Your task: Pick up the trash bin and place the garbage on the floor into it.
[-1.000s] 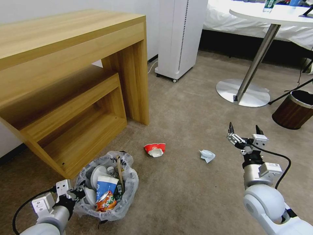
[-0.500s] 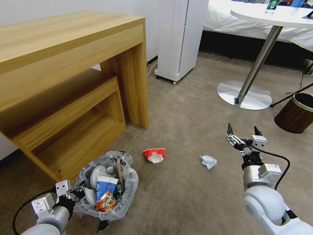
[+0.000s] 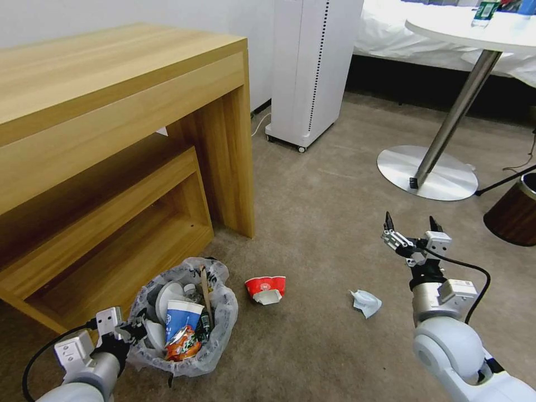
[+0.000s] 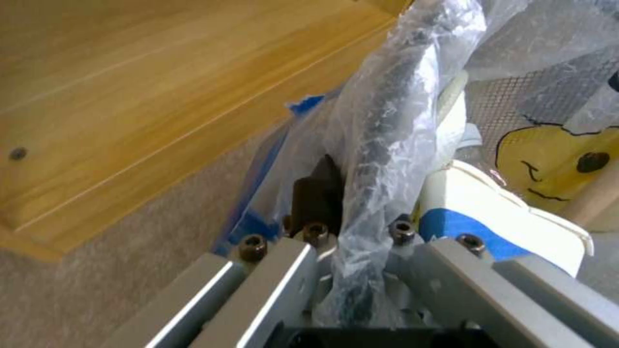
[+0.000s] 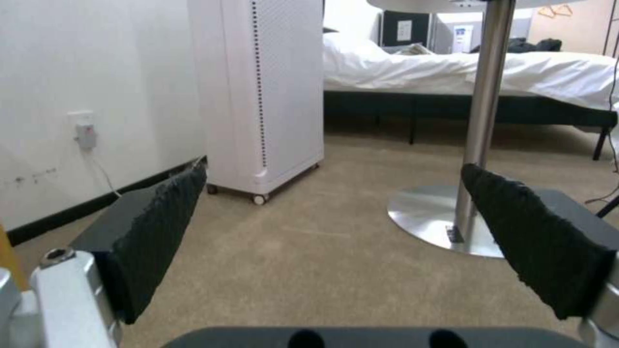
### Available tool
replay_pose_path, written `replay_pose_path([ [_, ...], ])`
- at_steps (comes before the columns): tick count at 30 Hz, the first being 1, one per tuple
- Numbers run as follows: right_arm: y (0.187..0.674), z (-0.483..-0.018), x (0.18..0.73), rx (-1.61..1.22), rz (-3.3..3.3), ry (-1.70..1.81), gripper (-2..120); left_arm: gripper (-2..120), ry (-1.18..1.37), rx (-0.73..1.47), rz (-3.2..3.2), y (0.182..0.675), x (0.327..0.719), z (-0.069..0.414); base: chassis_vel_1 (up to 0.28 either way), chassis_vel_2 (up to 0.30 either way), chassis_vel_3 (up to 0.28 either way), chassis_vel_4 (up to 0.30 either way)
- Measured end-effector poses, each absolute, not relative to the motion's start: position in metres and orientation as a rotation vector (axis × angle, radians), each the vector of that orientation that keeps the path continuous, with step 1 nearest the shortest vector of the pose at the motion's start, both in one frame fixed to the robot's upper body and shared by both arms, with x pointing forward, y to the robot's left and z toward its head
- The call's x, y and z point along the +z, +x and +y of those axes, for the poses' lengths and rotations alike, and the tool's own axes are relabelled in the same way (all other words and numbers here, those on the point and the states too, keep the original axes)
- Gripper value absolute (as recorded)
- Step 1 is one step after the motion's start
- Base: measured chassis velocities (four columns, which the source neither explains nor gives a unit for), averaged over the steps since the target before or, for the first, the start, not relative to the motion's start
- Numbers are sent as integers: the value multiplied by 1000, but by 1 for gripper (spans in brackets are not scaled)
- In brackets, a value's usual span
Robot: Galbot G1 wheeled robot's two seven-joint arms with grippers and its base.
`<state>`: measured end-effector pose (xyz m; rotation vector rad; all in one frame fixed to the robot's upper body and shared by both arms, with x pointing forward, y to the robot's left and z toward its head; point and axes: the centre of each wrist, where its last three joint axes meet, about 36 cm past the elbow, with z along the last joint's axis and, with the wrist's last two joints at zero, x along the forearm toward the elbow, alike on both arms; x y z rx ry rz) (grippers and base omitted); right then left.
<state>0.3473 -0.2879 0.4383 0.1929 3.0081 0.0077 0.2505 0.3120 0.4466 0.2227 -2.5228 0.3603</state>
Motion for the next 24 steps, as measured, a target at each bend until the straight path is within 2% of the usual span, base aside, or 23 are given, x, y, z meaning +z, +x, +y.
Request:
replay_pose_path([
  [15, 348, -284, 429, 9, 3016, 167, 100, 0, 222, 364, -2518, 257, 441, 314, -116, 133, 125, -116],
  [24, 346, -265, 429, 110, 3107, 136, 100, 0, 225, 365, -2510, 258, 438, 315, -5, 7, 10, -4],
])
